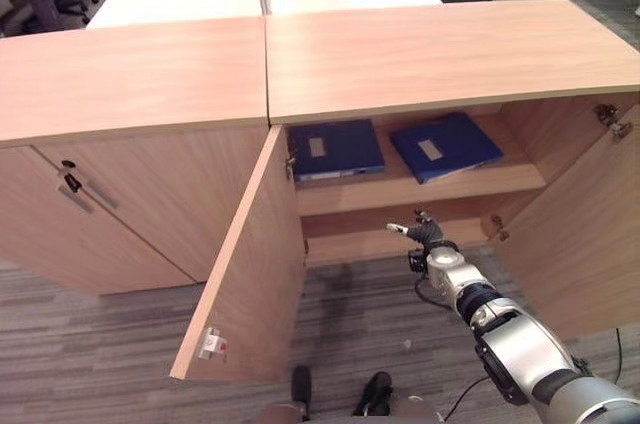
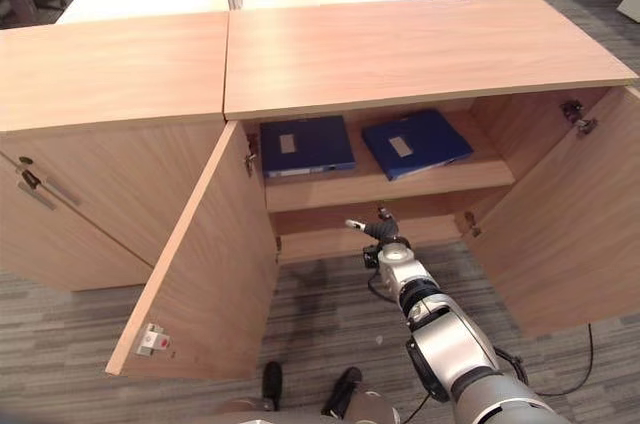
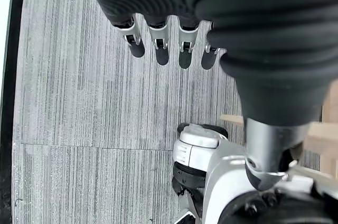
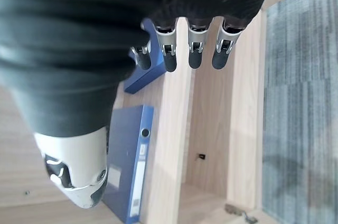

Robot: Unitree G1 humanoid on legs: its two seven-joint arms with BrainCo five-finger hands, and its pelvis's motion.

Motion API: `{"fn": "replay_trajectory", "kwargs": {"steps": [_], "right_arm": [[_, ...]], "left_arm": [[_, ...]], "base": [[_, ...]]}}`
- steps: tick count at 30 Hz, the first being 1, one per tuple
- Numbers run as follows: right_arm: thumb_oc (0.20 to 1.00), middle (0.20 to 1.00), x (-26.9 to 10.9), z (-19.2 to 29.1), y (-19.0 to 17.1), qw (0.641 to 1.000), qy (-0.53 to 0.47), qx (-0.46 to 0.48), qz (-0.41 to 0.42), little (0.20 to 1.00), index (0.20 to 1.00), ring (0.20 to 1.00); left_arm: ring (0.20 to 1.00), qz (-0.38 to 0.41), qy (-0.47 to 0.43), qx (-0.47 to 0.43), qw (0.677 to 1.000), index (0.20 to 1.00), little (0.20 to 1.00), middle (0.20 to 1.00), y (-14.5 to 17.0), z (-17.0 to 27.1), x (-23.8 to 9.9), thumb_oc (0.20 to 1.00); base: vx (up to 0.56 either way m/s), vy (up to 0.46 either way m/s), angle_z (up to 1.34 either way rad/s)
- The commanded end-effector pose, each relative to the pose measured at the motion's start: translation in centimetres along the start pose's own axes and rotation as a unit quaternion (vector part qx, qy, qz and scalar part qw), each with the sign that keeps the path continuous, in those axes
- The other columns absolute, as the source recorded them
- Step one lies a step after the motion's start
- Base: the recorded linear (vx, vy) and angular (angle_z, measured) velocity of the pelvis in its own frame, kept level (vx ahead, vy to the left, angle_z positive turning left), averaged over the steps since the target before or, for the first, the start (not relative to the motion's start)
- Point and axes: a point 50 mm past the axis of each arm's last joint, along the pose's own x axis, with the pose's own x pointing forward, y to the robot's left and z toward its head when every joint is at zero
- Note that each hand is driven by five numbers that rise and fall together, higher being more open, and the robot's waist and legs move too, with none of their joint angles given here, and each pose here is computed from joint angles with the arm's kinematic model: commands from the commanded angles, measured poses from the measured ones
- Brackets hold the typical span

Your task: Put the empty folder in the office cabinet

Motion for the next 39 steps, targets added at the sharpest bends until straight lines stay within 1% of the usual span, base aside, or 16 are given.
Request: {"fn": "replay_trajectory", "kwargs": {"steps": [1, 13, 19, 25, 28, 33, 39], "right_arm": [[1.0, 1.0, 0.1, 2.3, 0.8, 0.999, -0.047, 0.001, 0.012, 1.0, 1.0, 1.0], [1.0, 1.0, -0.2, 0.5, 1.7, 0.999, -0.023, 0.002, 0.026, 1.0, 1.0, 1.0], [1.0, 1.0, -0.3, -0.8, 1.5, 1.0, -0.002, -0.012, 0.025, 1.0, 1.0, 1.0], [1.0, 1.0, -0.6, -3.2, 0.9, 0.999, 0.033, -0.032, 0.019, 1.0, 1.0, 1.0], [1.0, 1.0, -1.0, -5.2, -0.1, 0.997, 0.06, -0.038, 0.011, 1.0, 1.0, 1.0], [1.0, 1.0, -1.1, -5.7, 0.1, 0.997, 0.068, -0.028, 0.016, 1.0, 1.0, 1.0], [1.0, 1.0, -1.3, -6.3, 0.4, 0.997, 0.08, -0.012, 0.017, 1.0, 1.0, 1.0]], "left_arm": [[1.0, 0.019, 0.018, 0.007, 1.0, 1.0, 1.0, 1.0, 0.4, -0.7, 0.1, 1.0], [1.0, 0.031, 0.016, 0.012, 0.999, 1.0, 1.0, 1.0, 0.2, -0.1, 0.4, 1.0], [1.0, 0.035, 0.006, 0.007, 0.999, 1.0, 1.0, 1.0, 0.0, 0.7, 0.5, 1.0], [1.0, 0.034, 0.012, -0.002, 0.999, 1.0, 1.0, 1.0, -0.6, 0.7, 0.6, 1.0], [1.0, 0.031, 0.024, -0.002, 0.999, 1.0, 1.0, 1.0, -0.9, 0.1, 0.6, 1.0], [1.0, 0.032, 0.016, -0.011, 0.999, 1.0, 1.0, 1.0, -1.0, 0.8, 0.7, 1.0], [1.0, 0.034, 0.015, 0.007, 0.999, 1.0, 1.0, 1.0, -0.6, 1.3, 0.8, 1.0]], "base": [[0.0, 0.0, 0.0], [0.0, 0.0, 0.0], [0.0, -0.025, 0.03], [0.05, -0.031, 0.01], [0.05, 0.116, -0.01], [-0.03, 0.165, 0.09], [0.02, 0.132, -0.01]]}}
